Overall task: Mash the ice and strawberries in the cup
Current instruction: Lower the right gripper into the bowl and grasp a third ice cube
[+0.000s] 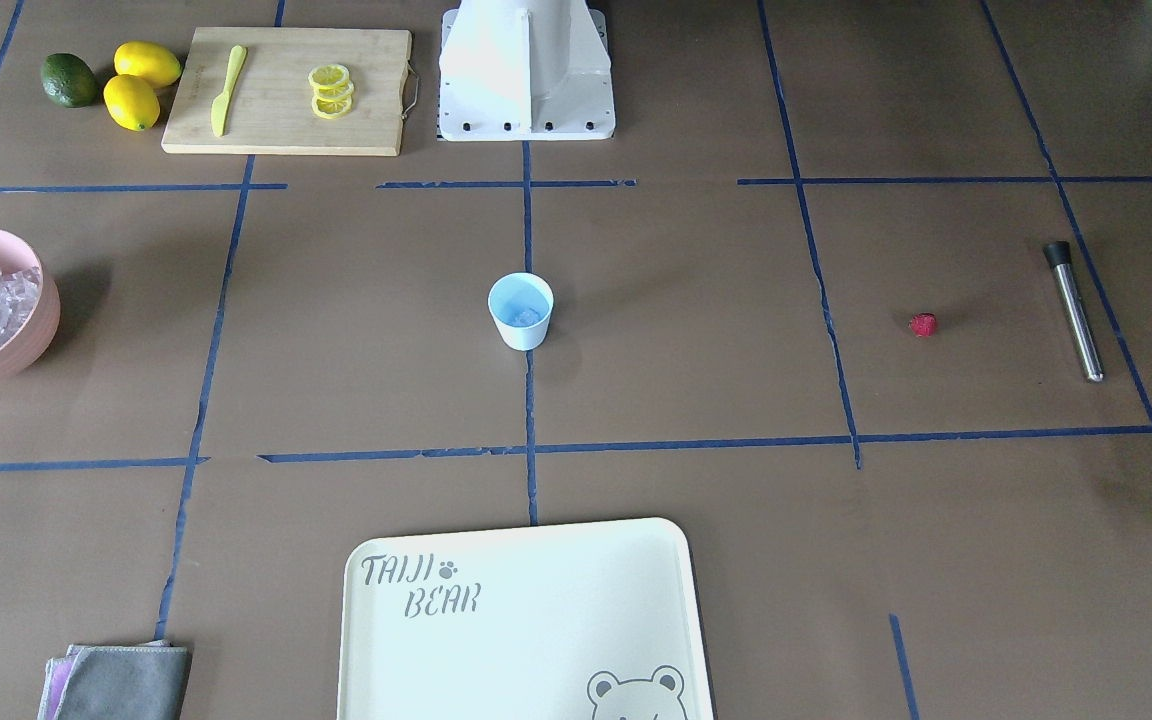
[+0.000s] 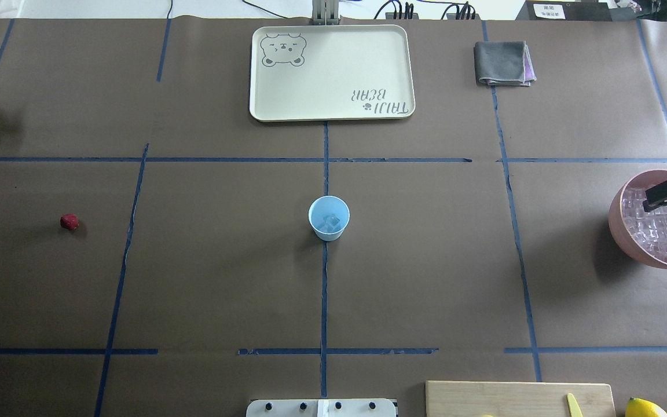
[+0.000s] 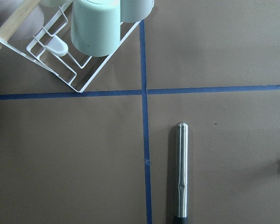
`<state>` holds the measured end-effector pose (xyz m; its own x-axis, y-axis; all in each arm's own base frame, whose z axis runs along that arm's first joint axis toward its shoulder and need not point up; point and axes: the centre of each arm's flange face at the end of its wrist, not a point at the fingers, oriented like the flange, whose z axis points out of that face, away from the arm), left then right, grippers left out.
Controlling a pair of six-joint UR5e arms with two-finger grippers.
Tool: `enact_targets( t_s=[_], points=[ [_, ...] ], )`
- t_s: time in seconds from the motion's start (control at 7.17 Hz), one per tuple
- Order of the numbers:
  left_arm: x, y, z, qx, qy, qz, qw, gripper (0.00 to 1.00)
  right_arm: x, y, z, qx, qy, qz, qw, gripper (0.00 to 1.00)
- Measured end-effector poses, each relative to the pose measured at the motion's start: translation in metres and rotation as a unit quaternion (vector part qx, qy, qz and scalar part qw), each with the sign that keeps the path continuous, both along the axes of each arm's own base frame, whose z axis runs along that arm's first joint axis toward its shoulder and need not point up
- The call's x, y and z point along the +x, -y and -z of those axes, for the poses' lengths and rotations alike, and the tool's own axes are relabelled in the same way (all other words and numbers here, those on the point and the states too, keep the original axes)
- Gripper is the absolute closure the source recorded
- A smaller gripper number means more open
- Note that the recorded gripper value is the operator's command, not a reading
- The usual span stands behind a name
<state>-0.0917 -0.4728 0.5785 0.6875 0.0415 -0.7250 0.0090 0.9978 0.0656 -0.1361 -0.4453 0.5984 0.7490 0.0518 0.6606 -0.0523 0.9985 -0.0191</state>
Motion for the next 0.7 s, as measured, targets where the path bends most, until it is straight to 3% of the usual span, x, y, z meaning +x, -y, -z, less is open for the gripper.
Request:
enact_targets(
  t_s=[0.7],
  points=[
    [0.000,0.000,0.000,0.000,0.000,0.001,1.0000,0.00,-0.010,0.013,0.006,0.001,0.000,0.004,1.0000,0.23]
  ],
)
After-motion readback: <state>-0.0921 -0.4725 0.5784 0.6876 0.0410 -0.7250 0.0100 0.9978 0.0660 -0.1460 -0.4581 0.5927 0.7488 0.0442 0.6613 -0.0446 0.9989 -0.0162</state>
